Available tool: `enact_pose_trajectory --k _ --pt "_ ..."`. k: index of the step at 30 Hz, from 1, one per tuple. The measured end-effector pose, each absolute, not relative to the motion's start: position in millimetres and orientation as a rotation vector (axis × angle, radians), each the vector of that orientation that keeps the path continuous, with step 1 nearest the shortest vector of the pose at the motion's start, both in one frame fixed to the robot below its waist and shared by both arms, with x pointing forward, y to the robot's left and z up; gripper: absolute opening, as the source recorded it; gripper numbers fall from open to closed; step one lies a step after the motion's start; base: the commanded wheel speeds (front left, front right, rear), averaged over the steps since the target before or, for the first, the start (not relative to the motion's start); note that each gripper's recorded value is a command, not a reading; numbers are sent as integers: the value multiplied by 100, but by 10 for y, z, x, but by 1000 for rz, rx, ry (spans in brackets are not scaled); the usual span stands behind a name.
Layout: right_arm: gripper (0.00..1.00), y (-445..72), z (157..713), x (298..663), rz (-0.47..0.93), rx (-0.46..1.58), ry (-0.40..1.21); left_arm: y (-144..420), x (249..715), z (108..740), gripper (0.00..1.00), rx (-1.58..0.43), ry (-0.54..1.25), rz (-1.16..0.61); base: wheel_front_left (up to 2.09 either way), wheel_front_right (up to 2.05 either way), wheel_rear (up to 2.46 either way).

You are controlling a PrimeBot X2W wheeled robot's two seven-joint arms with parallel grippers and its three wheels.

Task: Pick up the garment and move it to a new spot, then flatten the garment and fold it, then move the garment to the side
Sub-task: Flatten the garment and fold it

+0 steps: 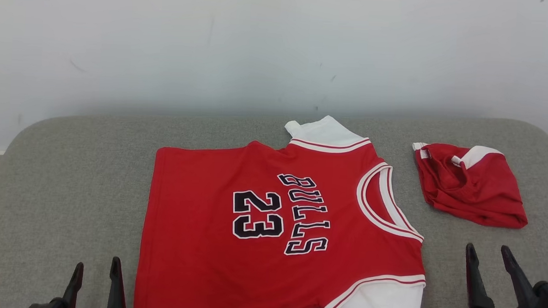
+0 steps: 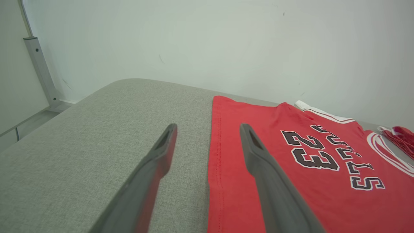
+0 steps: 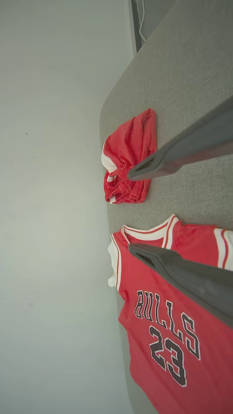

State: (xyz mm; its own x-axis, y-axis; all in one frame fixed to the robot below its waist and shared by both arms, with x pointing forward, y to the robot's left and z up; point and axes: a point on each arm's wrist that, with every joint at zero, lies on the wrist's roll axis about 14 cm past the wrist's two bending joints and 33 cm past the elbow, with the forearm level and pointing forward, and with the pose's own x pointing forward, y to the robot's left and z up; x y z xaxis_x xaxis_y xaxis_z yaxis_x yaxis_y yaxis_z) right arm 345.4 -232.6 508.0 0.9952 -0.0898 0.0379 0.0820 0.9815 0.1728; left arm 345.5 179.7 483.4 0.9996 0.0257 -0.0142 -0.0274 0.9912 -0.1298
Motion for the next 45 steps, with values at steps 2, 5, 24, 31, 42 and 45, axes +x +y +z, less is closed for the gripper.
enact_pose_trajectory --k 2,5,24,31,42,45 --pt "100 -2331 4991 3415 -92 171 -19 1798 3450 4829 100 -124 14 26 0 0 0" --pt "100 -2321 4982 3415 -93 175 -17 1803 3436 4799 100 -119 26 27 0 0 0" --pt "100 -2293 4914 3420 -92 173 3 1764 3381 4708 100 -106 83 12 0 0 0" --pt "100 -2285 4913 3423 -89 172 4 1748 3376 4704 100 -114 88 14 0 0 0" --pt "100 -2253 4910 3426 -78 163 5 1757 3373 4709 100 -95 91 14 0 0 0" --pt "100 -2242 4906 3426 -73 154 7 1762 3372 4705 100 -94 94 16 0 0 0"
